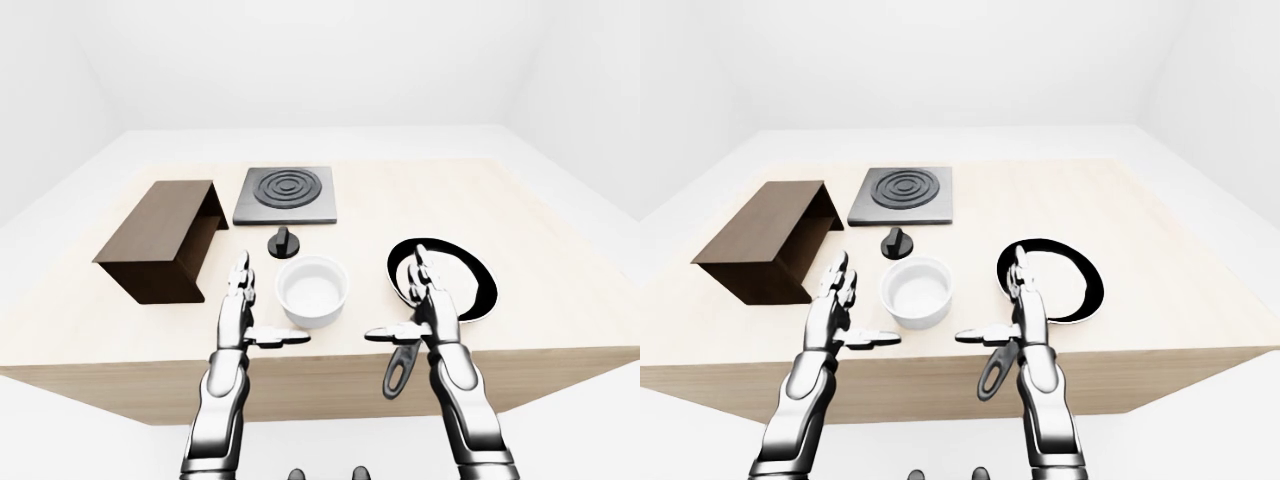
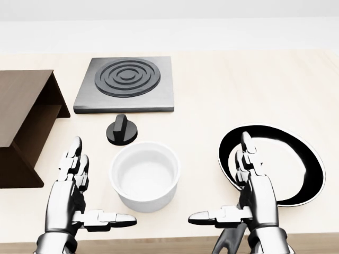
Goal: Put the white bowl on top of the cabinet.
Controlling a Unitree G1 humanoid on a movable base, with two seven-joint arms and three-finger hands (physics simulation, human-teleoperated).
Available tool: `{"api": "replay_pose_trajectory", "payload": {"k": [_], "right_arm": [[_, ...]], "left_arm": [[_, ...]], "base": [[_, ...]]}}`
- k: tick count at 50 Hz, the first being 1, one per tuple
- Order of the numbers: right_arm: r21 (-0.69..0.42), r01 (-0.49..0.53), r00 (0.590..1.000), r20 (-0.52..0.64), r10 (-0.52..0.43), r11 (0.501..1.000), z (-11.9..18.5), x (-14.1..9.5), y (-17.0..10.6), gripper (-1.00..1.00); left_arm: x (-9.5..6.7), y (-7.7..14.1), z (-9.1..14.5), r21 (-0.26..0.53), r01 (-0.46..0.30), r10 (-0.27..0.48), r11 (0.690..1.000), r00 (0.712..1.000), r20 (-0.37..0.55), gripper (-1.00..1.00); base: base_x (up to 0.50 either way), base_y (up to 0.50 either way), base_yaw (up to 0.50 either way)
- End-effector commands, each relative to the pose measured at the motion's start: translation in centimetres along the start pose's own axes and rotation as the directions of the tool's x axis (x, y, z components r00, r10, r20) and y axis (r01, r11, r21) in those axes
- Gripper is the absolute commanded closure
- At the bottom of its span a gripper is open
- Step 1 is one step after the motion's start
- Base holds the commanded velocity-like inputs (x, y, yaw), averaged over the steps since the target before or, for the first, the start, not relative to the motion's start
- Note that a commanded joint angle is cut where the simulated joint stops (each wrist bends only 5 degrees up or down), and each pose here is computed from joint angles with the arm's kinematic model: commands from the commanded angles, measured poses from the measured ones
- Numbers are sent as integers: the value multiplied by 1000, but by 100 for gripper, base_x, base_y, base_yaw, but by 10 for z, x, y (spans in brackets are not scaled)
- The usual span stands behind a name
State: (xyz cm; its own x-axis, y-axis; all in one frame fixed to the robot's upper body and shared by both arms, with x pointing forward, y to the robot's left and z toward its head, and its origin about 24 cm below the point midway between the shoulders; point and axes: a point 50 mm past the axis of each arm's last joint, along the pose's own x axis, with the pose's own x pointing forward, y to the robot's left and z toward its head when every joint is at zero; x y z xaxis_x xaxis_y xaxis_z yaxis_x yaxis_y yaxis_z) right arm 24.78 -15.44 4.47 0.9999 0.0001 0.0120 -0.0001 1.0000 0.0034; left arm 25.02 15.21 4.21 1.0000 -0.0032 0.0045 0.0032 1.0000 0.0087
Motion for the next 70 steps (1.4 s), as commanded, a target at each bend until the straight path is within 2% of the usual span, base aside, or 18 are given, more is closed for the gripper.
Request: {"api": "replay_pose_trajectory", "payload": {"k": [1, 24, 36, 70], "right_arm": [[9, 17, 999, 44, -17, 1000, 14, -16, -13, -100], [-9, 43, 994, 101, -42, 999, 19, -21, -18, -100], [-29, 41, 993, 112, -37, 999, 18, -26, -14, -100], [-39, 25, 993, 116, -20, 999, 17, -30, -11, -100]], "left_arm": [[-7, 7, 2, 25, -5, 5, 1000, 1000, 15, -100], [-9, 3, 0, 55, 1, -3, 998, 1000, 23, -100], [-17, -4, 3, 76, 20, -22, 997, 999, 31, -100], [-17, -5, 4, 76, 25, -27, 997, 999, 26, -100]], "base": [[0, 0, 0], [0, 0, 0], [0, 0, 0], [0, 0, 0]]}}
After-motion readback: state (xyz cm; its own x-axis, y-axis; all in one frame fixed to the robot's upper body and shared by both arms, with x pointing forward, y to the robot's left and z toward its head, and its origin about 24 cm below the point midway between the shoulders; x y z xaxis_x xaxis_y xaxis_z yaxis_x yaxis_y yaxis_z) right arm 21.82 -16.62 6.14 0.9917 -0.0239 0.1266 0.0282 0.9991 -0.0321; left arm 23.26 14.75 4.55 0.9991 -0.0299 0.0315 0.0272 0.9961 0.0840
